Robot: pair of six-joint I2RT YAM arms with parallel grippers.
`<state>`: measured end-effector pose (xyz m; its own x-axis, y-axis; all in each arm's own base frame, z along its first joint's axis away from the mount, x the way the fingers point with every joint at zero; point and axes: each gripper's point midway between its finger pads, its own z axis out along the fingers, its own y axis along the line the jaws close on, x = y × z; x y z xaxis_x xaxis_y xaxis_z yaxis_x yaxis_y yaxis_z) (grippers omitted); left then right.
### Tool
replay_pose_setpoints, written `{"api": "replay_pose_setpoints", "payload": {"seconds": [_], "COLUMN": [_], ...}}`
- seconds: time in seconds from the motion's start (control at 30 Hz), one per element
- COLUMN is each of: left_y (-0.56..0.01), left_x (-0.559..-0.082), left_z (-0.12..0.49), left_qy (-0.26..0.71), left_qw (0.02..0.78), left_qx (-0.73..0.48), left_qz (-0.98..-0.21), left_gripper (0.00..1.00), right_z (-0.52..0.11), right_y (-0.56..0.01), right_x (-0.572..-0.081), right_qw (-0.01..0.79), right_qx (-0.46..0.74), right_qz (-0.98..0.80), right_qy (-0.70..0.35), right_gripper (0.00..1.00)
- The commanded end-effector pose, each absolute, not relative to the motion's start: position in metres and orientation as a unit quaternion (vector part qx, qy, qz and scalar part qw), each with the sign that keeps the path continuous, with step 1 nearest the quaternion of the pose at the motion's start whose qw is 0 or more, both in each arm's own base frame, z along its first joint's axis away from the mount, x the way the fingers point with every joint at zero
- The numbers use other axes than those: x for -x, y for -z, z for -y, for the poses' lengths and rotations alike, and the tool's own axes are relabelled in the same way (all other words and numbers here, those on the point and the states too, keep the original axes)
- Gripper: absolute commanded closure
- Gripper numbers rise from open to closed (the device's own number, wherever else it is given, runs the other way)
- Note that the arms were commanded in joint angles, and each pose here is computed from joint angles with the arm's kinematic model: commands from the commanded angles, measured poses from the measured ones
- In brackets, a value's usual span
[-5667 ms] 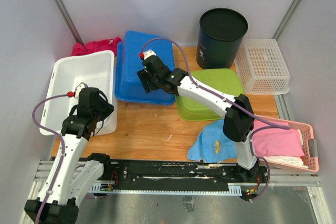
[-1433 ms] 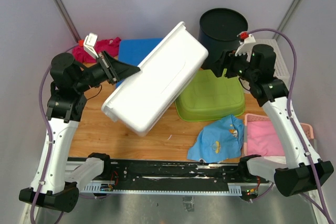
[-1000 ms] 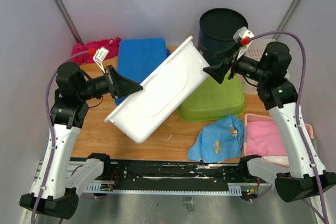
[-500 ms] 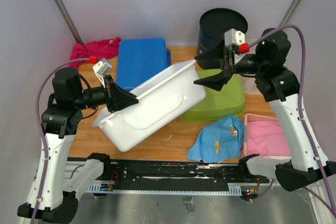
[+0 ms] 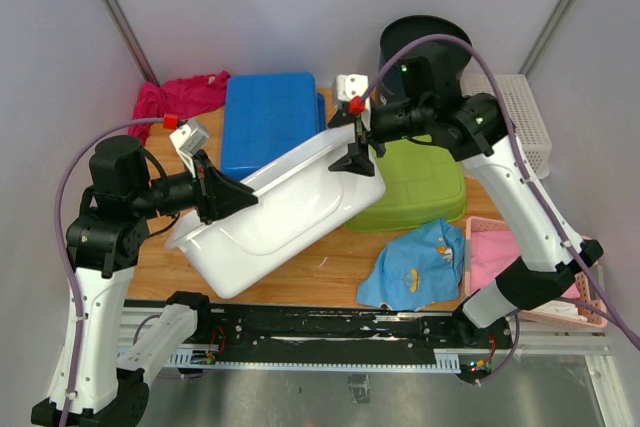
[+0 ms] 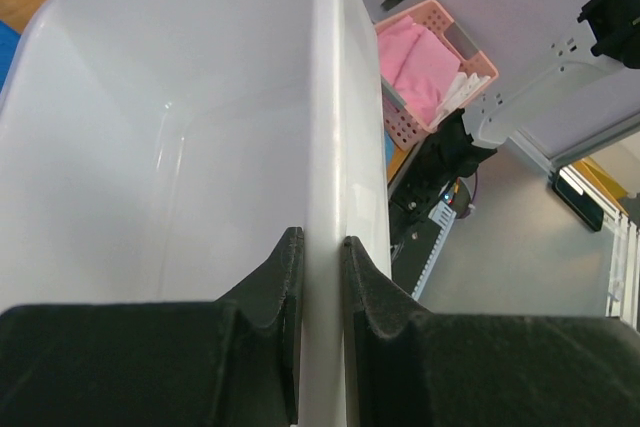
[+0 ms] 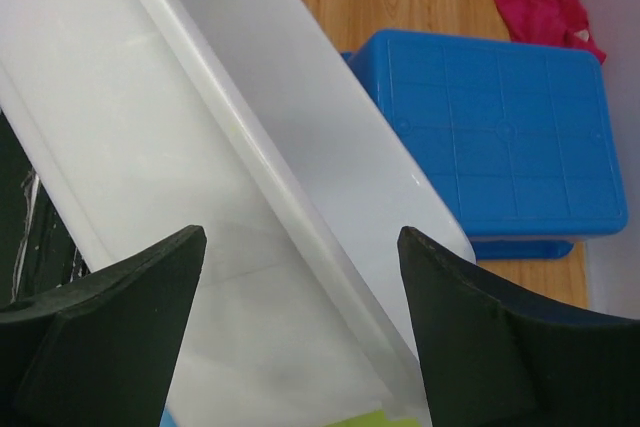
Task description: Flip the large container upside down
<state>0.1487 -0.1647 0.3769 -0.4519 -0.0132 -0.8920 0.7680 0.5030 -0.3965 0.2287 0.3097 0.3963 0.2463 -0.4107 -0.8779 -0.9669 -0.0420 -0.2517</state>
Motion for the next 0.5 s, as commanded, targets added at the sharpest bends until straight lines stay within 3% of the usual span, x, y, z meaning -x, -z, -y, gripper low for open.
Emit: {"api": "replay_pose_setpoints", "payload": {"seconds": [0.0, 0.1, 0.23, 0.33, 0.43, 0.47], "left_y": [-0.407, -0.409, -0.410, -0.413, -0.417, -0.419], "left_x": [-0.144, -0.143, -0.145, -0.147, -0.149, -0.150], "left_z": [0.164, 0.164, 0.162, 0.160, 0.158, 0.157], "left_qy": [0.415, 0.413, 0.405, 0.397, 0.389, 0.386], "left_qw": [0.509, 0.511, 0.518, 0.525, 0.533, 0.536], "left_qx": [-0.292, -0.293, -0.289, -0.282, -0.277, -0.276], "left_qz": [-0.696, -0.694, -0.696, -0.698, -0.699, -0.698], "left_gripper": [1.00, 1.00, 1.00, 1.00, 1.00, 1.00], "right_z": [-0.299, -0.304, -0.306, -0.306, -0.307, -0.308], "right_y": [-0.376, -0.372, -0.369, -0.369, -0.369, -0.371], "right_x": [-0.234, -0.237, -0.236, -0.235, -0.234, -0.234], "right_qw": [0.425, 0.419, 0.412, 0.411, 0.409, 0.410], "right_qx": [0.675, 0.677, 0.680, 0.680, 0.676, 0.672], "right_qz": [-0.551, -0.553, -0.553, -0.553, -0.556, -0.558], "right_qy": [-0.245, -0.247, -0.250, -0.251, -0.257, -0.261], "right_gripper": [0.22, 0.30, 0.63, 0.75, 0.98, 0.99]}}
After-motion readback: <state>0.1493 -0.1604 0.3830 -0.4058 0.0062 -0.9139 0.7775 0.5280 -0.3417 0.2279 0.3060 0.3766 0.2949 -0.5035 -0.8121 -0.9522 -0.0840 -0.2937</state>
